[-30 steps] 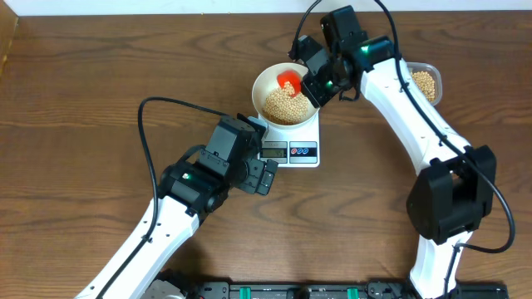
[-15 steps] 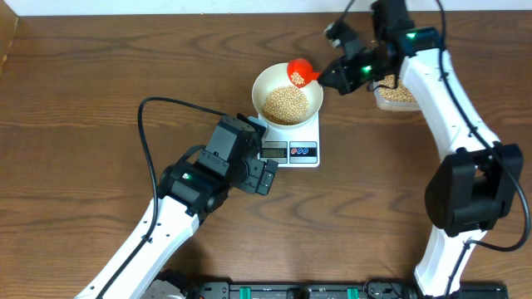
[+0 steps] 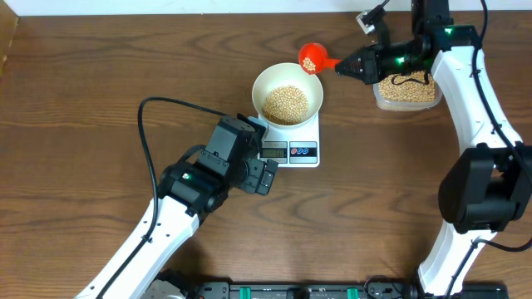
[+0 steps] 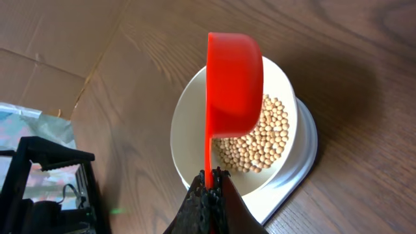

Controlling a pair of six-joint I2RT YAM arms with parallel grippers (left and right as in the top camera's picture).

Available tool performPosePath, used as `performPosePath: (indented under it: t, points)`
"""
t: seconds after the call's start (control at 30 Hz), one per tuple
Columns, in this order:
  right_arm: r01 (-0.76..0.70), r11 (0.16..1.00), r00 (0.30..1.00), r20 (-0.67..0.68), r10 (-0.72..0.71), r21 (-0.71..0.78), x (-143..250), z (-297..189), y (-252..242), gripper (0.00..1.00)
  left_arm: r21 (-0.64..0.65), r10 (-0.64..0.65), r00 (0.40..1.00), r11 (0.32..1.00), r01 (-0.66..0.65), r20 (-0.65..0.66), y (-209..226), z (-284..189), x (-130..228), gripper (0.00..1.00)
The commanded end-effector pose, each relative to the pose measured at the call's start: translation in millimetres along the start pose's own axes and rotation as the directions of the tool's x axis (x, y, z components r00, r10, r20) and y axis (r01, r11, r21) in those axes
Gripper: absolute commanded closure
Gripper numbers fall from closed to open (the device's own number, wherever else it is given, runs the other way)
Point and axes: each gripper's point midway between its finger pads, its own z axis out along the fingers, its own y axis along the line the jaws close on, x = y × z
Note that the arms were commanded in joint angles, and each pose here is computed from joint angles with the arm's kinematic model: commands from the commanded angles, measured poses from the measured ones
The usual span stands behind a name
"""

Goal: Scoop item into bowl and weigh 50g on scale
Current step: 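Return the red scoop right into the soybean tub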

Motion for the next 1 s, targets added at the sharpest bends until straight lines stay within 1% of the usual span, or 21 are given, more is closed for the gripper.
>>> performPosePath:
  t: [0.0,0.4,0.53,0.63,0.7,0.8,0.9,0.93,0.97]
  points:
    - [0.013,0.999,1.0,0.023,-0.012,-0.041,-9,-3,12,0.99,-0.01,0.004,1.0,1.0,-0.004,0.006,2,-2,1,0.04]
    - [0.014,0.999,1.0,0.026,-0.013,-0.039,-9,-4,10,0.99,-0.01,0.004,1.0,1.0,-0.004,0.006,2,-2,1,0.04]
    - [-0.011,1.0,0.999,0.046,0.011,-0.017,-10,-19,0,0.99,-0.01,0.004,1.0,1.0,-0.004,0.006,2,-2,1,0.04]
    - [-0.047,0.999,0.996,0.073,0.046,0.012,-9,-40,-11,0.99,-0.01,0.004,1.0,1.0,-0.004,0.006,2,-2,1,0.04]
    - [-0.079,0.996,0.993,0.092,0.074,0.052,-7,-59,-23,0.99,-0.01,0.004,1.0,1.0,-0.004,0.006,2,-2,1,0.04]
    - [-0.153,0.974,0.986,0.092,0.139,0.168,6,-86,-47,0.99,-0.01,0.004,1.0,1.0,-0.004,0.006,2,-2,1,0.04]
    - [-0.237,0.912,0.971,0.05,0.234,0.333,35,-112,-77,0.99,-0.01,0.004,1.0,1.0,-0.004,0.006,2,-2,1,0.04]
    - [-0.278,0.862,0.954,0.019,0.298,0.423,55,-126,-91,0.99,-0.01,0.004,1.0,1.0,-0.004,0.007,2,-3,0,0.04]
    - [-0.29,0.835,0.945,0.003,0.327,0.467,64,-132,-97,0.99,-0.01,0.004,1.0,1.0,-0.004,0.006,2,-2,1,0.04]
